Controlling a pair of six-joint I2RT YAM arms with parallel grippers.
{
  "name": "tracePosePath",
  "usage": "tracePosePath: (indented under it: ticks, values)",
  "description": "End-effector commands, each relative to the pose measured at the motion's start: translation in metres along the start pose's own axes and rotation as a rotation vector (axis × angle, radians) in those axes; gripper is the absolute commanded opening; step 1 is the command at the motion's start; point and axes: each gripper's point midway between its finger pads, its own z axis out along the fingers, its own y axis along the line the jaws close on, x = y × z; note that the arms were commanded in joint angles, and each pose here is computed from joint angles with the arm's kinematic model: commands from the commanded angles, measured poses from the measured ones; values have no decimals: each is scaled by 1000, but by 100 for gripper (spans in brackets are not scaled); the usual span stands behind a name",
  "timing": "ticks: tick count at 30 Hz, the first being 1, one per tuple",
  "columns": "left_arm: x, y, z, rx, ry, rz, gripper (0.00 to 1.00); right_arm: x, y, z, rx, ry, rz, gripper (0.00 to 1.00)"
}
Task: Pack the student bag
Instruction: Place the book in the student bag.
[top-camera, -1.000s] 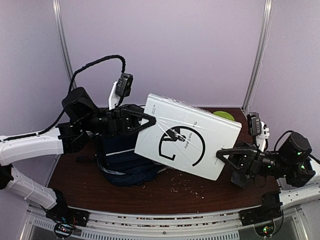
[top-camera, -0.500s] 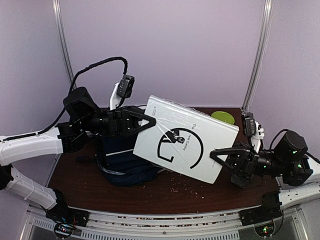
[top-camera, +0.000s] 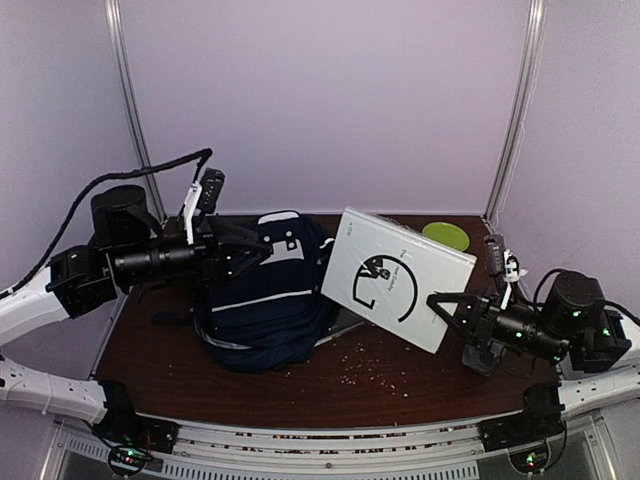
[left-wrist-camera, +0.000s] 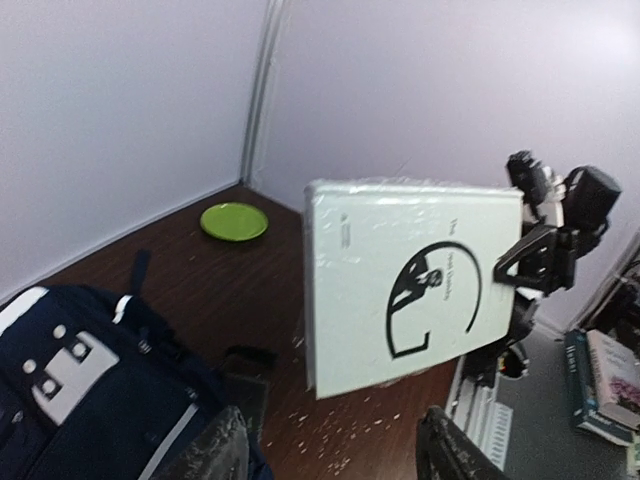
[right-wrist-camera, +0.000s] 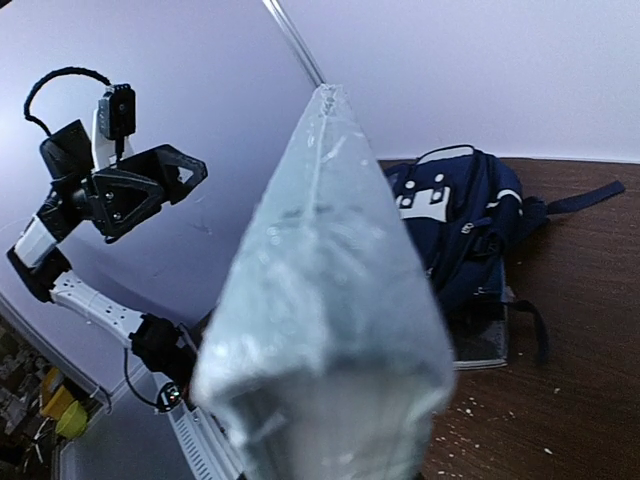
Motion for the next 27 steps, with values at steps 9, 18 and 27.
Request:
tracePosePath:
  ticks: [9,18,27]
  values:
    - [183,56,15,-469,861,281,95,-26,-54,-14,301,-163,18,0]
    - [208,72,35,-475,984,389,89,-22,-61,-27,294,-169,41,0]
    - [225,80,44,-352,1024,287,75,-20,-61,-27,284,-167,37,0]
